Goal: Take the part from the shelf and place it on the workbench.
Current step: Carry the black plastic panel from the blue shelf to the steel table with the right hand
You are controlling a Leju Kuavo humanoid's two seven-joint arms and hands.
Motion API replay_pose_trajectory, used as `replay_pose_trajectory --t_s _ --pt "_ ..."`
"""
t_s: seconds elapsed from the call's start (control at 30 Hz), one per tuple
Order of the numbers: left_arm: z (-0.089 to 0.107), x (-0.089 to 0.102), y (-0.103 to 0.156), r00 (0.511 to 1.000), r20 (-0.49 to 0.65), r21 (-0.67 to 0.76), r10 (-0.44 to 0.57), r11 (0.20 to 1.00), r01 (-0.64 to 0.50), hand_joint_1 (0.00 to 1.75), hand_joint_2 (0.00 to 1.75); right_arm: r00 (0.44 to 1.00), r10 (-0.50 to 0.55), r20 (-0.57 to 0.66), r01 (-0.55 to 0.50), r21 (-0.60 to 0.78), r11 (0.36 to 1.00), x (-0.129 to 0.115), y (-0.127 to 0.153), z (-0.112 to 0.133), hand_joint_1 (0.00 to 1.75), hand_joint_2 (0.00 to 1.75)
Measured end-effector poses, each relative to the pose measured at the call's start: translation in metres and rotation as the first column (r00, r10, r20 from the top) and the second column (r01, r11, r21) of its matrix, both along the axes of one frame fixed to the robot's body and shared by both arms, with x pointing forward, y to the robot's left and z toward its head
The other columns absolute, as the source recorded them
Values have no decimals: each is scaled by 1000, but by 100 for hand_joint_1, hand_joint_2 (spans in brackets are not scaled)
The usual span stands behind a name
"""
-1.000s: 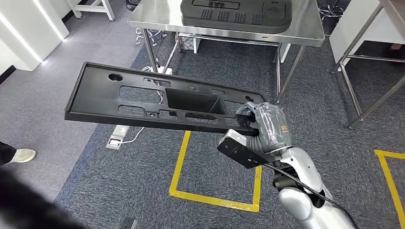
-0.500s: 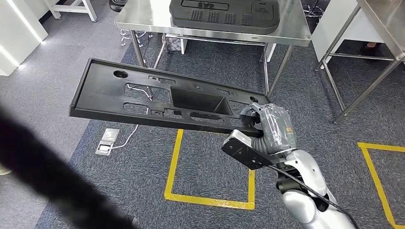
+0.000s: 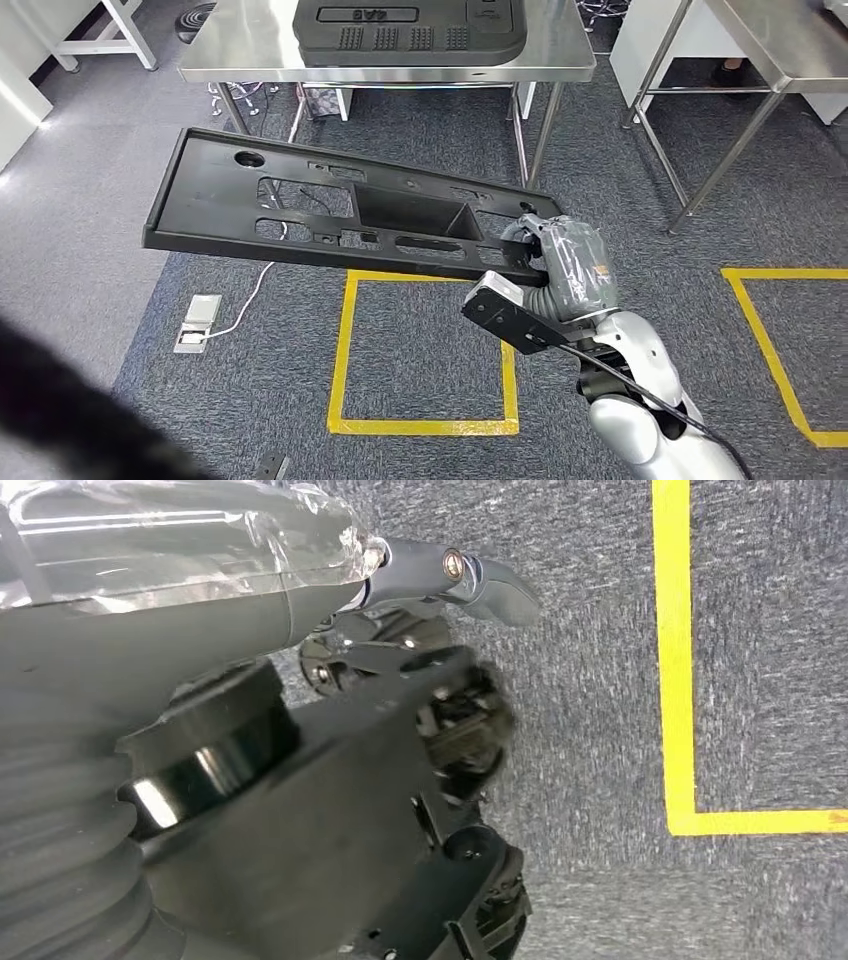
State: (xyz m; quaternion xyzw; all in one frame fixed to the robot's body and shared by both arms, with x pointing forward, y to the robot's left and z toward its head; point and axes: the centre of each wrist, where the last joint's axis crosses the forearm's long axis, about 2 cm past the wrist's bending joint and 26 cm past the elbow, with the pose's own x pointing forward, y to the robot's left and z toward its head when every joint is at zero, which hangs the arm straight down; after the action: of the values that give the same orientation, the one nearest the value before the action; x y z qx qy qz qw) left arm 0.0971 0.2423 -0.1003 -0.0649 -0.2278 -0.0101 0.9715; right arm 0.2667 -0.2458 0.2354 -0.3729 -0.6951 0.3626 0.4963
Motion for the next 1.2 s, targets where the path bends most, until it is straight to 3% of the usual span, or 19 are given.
replay_pose_trajectory --t_s 1.2 --pt "1 4 1 1000 7 6 -2 1000 2 0 175 1000 -6 21 7 -24 1000 0 0 0 175 175"
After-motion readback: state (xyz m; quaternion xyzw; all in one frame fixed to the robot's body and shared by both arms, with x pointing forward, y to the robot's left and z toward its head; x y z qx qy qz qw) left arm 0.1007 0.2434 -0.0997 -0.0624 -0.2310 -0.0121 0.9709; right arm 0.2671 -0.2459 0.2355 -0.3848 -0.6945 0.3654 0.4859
